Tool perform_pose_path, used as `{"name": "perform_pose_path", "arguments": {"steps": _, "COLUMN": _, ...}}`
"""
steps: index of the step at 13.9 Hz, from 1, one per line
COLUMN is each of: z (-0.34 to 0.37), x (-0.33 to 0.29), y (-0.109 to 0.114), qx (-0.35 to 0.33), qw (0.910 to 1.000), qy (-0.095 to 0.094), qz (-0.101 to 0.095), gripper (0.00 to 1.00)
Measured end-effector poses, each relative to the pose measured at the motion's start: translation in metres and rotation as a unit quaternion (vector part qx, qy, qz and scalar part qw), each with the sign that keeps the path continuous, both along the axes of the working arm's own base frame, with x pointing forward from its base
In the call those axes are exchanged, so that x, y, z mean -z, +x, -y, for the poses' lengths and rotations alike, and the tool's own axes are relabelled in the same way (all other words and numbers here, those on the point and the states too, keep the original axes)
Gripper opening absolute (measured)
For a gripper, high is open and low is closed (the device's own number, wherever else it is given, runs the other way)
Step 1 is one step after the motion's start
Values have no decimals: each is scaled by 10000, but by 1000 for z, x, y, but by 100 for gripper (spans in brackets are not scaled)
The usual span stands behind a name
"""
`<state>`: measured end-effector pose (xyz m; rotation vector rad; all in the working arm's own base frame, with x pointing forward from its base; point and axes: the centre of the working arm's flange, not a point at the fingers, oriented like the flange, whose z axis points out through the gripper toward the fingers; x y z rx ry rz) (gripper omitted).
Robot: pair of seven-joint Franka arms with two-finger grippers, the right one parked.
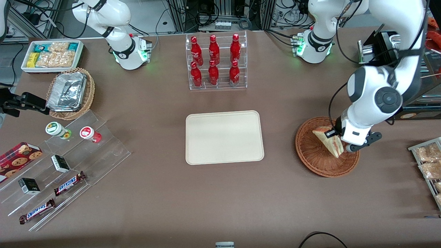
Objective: Place sandwich from basket to tray
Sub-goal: 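Close the left gripper on the sandwich and lift it, then carry the sandwich with the left gripper over the cream tray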
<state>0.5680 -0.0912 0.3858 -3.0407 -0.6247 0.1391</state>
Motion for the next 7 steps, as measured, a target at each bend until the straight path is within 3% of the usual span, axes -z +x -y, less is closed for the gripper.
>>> {"name": "perform_pose_path", "arguments": {"steps": 3, "z": 66, "x": -68, "y": 3, "qx": 380, "qw": 9992, "qy": -58, "qz": -51, "gripper": 15}}
{"name": "perform_pose_path", "arguments": {"steps": 5, "z": 118, "x": -81, "y": -2, "qx": 666, "qw": 9976, "qy": -172, "qz": 18, "gripper": 15}}
{"name": "perform_pose_path", "arguments": {"steps": 7, "z": 167, "x": -74, "y": -9, "qx": 1057, "qw": 9938, "qy": -329, "qz": -51, "gripper": 15}}
